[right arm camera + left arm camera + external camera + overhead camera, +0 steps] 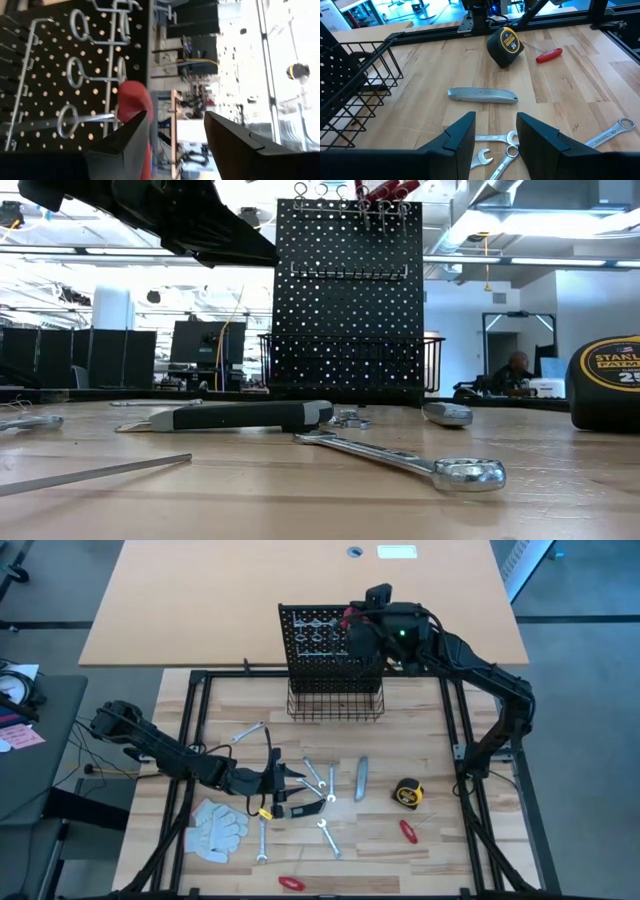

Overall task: Hang tools onto peg board
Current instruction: Hang the red allen wrench on the pegboard

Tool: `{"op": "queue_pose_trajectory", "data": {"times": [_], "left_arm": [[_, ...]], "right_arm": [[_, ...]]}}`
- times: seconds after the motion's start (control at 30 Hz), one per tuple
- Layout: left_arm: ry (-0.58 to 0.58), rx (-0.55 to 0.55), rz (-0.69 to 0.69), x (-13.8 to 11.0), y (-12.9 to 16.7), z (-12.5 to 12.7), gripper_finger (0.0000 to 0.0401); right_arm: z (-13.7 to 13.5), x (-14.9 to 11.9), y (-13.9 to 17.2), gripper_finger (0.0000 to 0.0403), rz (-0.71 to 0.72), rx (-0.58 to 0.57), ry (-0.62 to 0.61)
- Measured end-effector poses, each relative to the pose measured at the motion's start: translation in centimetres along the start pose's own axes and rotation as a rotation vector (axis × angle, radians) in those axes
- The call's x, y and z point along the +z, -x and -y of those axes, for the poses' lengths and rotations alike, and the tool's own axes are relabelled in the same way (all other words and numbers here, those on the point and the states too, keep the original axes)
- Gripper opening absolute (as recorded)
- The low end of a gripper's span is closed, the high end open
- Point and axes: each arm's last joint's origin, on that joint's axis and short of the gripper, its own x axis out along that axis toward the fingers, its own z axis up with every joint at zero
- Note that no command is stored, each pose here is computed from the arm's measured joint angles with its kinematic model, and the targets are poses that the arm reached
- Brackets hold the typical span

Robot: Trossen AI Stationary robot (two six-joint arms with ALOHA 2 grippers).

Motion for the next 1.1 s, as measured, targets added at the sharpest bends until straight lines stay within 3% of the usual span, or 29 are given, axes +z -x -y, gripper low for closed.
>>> {"op": "queue_pose_trajectory", "data": {"times": [0.3, 0.43, 0.53, 0.73, 1.1], "left_arm": [[-0.001, 0.0, -0.001, 0.0, 0.0, 0.0, 0.0138], [0.007, 0.0, 0.0, 0.0, 0.0, 0.0, 0.0138], [0.015, 0.0, 0.001, 0.0, 0.0, 0.0, 0.0138], [0.025, 0.0, 0.001, 0.0, 0.0, 0.0, 0.0138], [0.02, 0.009, 0.001, 0.0, -0.1, -0.2, 0.0138]], "right_arm": [[0.6, 1.2, 3.5, 0.016, 0.024, -0.043, -0.093], [0.5, 1.8, 4.5, 0.013, 0.161, 0.019, -0.229], [0.2, 1.5, 3.9, 0.0103, 0.224, 0.096, -0.335], [-0.3, 0.1, 1.5, 0.006, 0.149, 0.152, -0.468], [0.3, -0.5, 0.2, 0.001, 0.28, 0.219, -0.607]]}}
